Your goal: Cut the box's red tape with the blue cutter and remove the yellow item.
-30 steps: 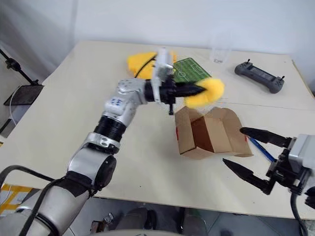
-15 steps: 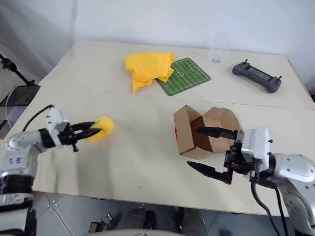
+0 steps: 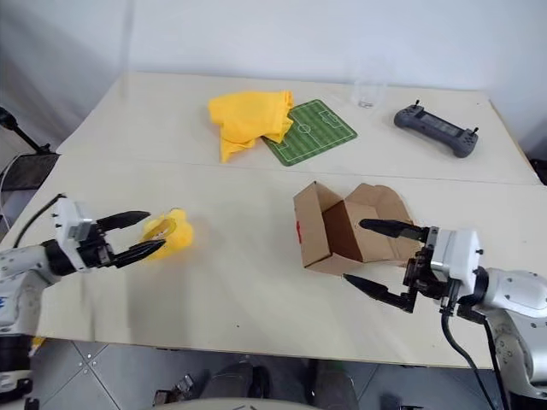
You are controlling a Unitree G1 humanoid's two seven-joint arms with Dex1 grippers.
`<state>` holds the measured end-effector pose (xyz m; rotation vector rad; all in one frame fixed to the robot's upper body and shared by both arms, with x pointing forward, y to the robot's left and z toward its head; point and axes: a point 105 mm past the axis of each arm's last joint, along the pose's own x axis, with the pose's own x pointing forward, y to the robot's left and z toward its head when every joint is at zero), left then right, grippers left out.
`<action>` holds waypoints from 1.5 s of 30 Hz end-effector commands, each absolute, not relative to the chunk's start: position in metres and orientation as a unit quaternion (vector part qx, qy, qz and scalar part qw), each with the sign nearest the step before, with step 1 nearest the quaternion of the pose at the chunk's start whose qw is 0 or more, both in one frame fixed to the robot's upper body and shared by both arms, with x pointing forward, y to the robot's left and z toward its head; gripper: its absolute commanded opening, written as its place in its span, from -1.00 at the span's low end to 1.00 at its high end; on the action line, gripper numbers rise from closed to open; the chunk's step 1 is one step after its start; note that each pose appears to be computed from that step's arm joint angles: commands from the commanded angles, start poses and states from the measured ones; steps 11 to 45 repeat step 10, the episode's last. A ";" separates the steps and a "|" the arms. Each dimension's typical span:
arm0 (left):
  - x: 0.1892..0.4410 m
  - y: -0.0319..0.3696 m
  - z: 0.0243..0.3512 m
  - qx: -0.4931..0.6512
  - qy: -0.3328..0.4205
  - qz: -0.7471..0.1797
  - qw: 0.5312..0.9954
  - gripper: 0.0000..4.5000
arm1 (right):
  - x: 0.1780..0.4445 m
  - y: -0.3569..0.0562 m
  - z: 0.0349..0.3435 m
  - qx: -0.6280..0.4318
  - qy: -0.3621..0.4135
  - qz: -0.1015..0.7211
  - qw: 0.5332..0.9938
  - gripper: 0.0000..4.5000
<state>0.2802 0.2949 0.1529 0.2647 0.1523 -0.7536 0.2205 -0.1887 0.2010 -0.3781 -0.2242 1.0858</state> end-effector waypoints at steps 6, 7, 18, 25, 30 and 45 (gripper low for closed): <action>0.244 0.348 0.164 0.205 0.084 -0.296 0.929 0.80 | 0.194 -0.200 0.209 -0.210 -0.083 0.527 0.819 1.00; 0.243 0.347 0.162 0.207 0.082 -0.295 0.929 0.80 | 0.193 -0.201 0.207 -0.209 -0.082 0.525 0.821 1.00; 0.246 0.346 0.161 0.219 0.071 -0.293 0.928 0.80 | 0.193 -0.201 0.205 -0.213 -0.084 0.520 0.823 1.00; 0.246 0.346 0.161 0.219 0.071 -0.293 0.928 0.80 | 0.193 -0.201 0.205 -0.213 -0.084 0.520 0.823 1.00; 0.246 0.346 0.161 0.219 0.071 -0.293 0.928 0.80 | 0.193 -0.201 0.205 -0.213 -0.084 0.520 0.823 1.00; 0.246 0.346 0.161 0.219 0.071 -0.293 0.928 0.80 | 0.193 -0.201 0.205 -0.213 -0.084 0.520 0.823 1.00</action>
